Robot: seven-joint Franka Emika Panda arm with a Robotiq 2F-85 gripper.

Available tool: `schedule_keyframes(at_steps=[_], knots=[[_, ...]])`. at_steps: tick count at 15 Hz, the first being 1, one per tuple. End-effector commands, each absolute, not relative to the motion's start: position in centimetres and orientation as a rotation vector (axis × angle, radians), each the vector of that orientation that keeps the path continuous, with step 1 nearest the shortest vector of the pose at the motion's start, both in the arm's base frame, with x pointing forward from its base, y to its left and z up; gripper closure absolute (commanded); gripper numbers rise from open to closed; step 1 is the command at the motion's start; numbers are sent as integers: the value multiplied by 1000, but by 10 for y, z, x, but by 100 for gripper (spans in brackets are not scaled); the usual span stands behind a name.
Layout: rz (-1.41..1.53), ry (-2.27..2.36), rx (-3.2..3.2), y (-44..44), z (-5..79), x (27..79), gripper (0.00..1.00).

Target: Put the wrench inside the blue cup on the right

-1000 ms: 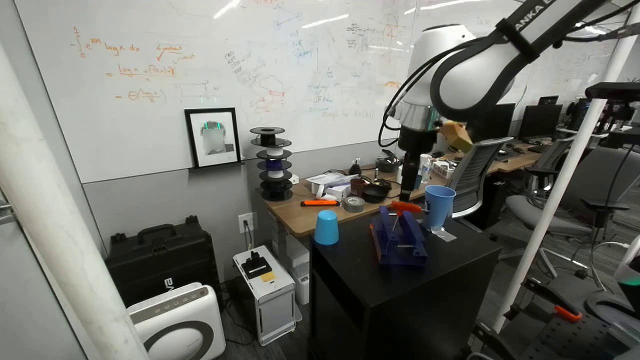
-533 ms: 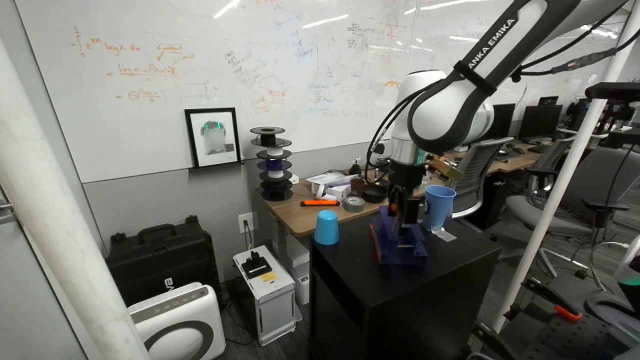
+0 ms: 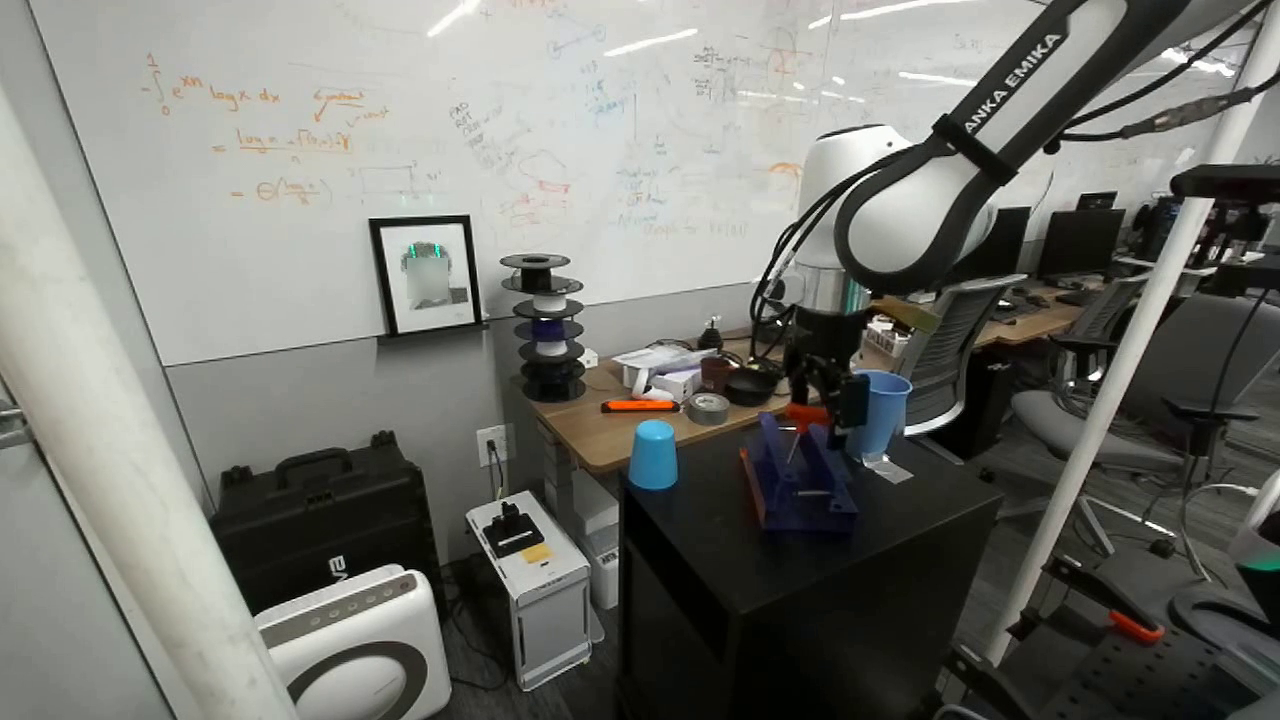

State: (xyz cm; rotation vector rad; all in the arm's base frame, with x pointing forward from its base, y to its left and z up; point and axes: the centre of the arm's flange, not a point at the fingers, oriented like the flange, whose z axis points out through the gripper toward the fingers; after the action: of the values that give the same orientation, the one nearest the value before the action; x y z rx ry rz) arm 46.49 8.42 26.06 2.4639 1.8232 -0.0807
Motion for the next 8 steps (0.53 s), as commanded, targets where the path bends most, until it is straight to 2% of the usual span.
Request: schedule_keyframes(at_steps=[1,2,3,4,5,7,8], knots=[[1,1732,2463,83,280,465,25],[18,1701,2467,84,281,465,27],[34,1672,2474,86,281,467,8],[41,1646,2491,88,280,468,7],[45,1625,2497,88,279,469,39],[37,1590,2521,88,276,469,36],[33,1579,2528,88,274,468,42]])
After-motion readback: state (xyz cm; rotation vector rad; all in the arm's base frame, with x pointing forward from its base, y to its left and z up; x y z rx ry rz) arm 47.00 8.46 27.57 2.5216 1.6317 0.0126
